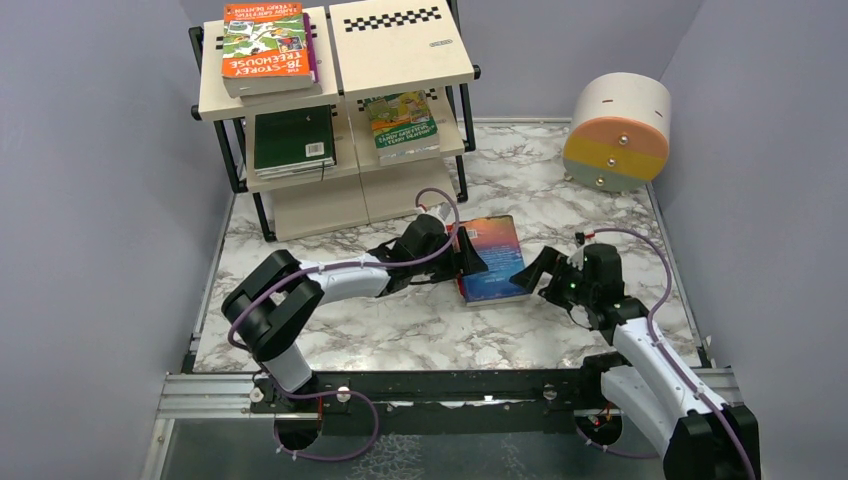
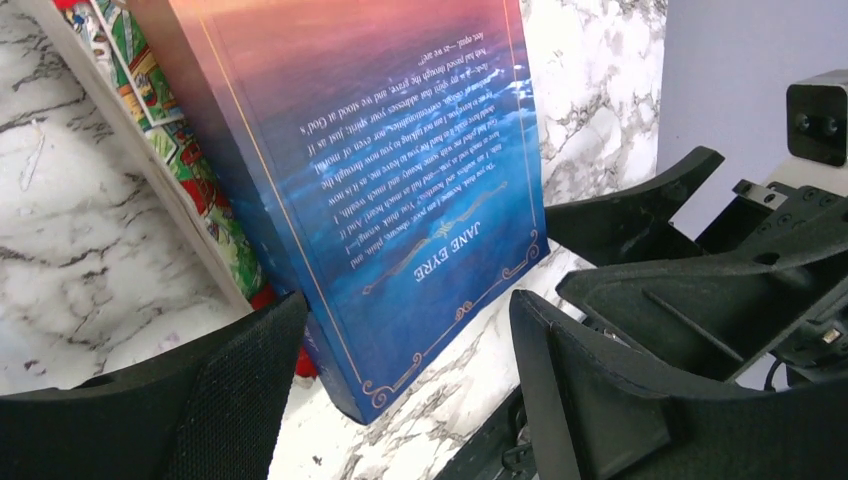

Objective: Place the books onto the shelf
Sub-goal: Pick up the book from the center of the board.

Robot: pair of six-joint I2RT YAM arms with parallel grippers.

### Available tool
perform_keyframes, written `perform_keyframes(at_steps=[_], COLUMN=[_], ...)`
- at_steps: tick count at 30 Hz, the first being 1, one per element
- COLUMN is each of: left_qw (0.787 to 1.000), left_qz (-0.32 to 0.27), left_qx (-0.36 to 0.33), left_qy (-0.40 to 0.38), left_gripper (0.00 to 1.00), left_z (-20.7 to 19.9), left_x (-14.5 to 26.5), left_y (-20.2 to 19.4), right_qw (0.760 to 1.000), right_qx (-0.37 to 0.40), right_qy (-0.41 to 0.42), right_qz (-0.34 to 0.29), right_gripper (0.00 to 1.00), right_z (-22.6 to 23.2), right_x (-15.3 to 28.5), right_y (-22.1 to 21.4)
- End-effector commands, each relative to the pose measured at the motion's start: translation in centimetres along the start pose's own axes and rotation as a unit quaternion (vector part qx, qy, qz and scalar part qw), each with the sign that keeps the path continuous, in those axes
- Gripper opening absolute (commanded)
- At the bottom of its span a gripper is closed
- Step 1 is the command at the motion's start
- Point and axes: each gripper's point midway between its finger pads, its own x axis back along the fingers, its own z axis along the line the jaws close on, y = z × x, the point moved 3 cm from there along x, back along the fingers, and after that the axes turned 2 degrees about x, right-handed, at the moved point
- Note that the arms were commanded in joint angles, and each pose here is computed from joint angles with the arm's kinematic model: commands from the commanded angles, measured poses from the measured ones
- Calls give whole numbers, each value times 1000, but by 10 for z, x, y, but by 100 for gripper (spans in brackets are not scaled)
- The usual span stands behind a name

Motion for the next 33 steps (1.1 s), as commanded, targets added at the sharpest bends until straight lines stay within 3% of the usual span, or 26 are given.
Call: perform_keyframes(at_steps=[1,17,33], left_qw=[1000,1000,999], left_qz=[-3,9,28], left_qx=[-19,-22,-15], left_qy=[-12,-13,-22], left_gripper=[68,67,66], left_z=[-10,-16,-18], left_x=[-12,-38,-59], left_y=[5,11,4], right_qw=[1000,999,996], right_qx=[3,-43,-84], right_qy=[27,7,41], right_qz=[-12,-13,-9], right_gripper=[100,100,99], right_z=[6,-17,-25], right_x=[0,-6,-12], right_y=[6,7,-11])
